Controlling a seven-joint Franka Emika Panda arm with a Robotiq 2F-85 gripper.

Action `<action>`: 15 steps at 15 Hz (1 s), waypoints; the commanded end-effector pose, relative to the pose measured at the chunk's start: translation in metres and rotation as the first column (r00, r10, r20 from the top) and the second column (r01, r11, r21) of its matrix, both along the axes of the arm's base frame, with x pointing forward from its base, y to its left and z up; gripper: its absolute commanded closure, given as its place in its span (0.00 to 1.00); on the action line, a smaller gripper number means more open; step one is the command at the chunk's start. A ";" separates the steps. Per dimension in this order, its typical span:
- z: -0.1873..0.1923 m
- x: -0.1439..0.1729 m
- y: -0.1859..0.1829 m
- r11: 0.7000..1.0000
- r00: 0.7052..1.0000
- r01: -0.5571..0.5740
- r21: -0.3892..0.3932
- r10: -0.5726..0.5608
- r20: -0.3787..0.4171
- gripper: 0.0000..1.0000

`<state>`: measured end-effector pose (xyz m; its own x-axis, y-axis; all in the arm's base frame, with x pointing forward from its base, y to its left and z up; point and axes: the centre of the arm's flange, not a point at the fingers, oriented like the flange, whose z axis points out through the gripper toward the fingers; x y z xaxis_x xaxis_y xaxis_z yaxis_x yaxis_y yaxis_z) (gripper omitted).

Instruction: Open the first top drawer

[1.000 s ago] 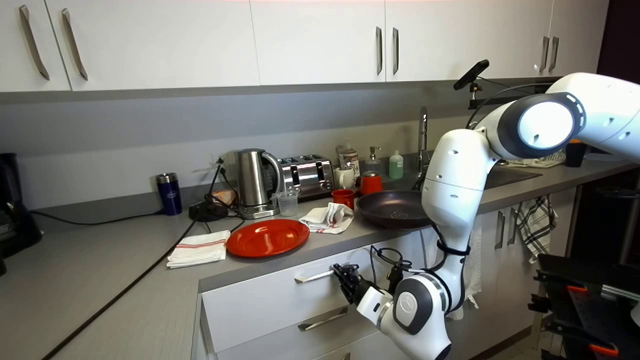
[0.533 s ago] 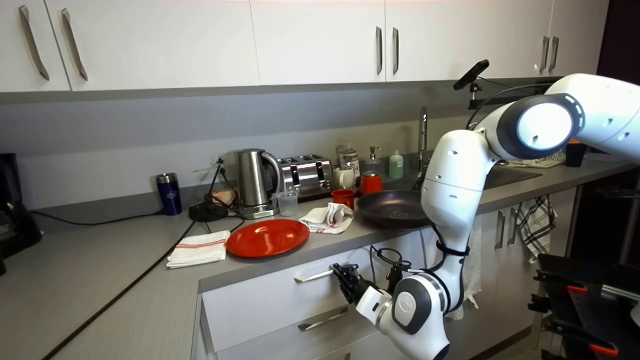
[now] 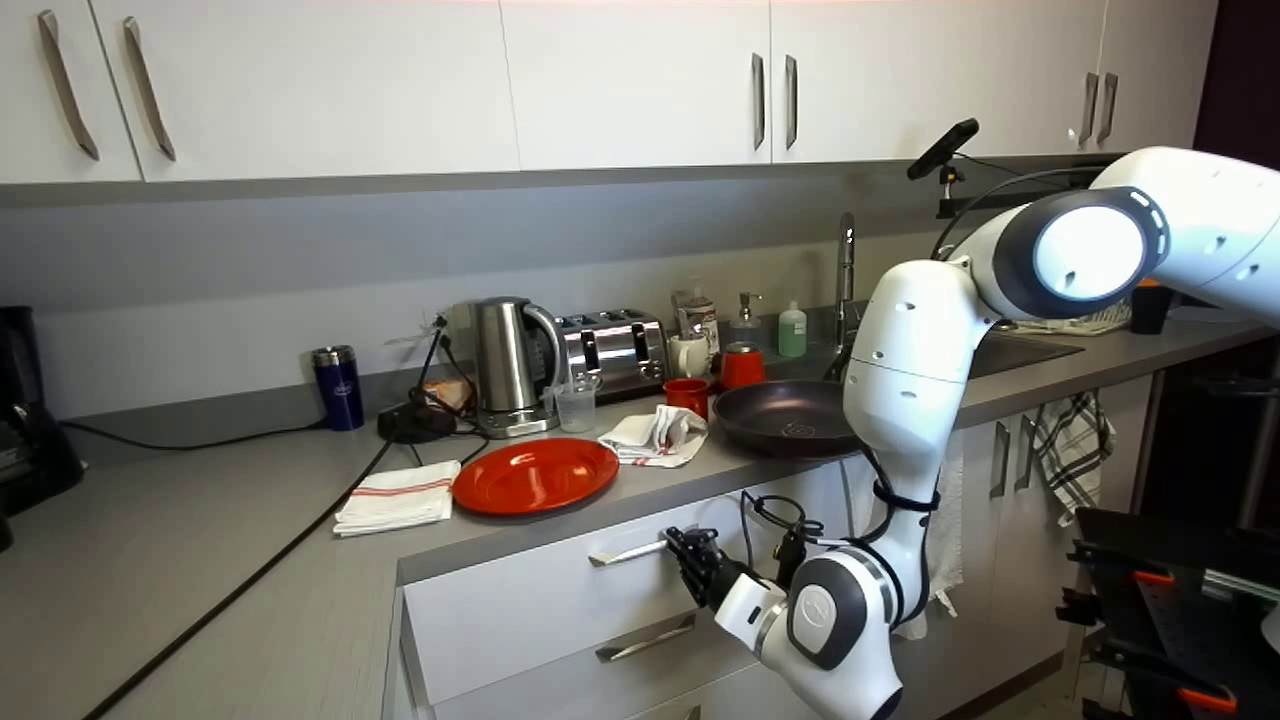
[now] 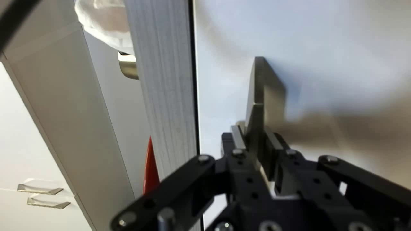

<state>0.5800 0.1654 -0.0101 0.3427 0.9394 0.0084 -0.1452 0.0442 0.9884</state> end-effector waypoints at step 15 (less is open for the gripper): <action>-0.024 -0.044 0.056 0.979 0.989 -0.147 0.142 0.143 0.044 0.94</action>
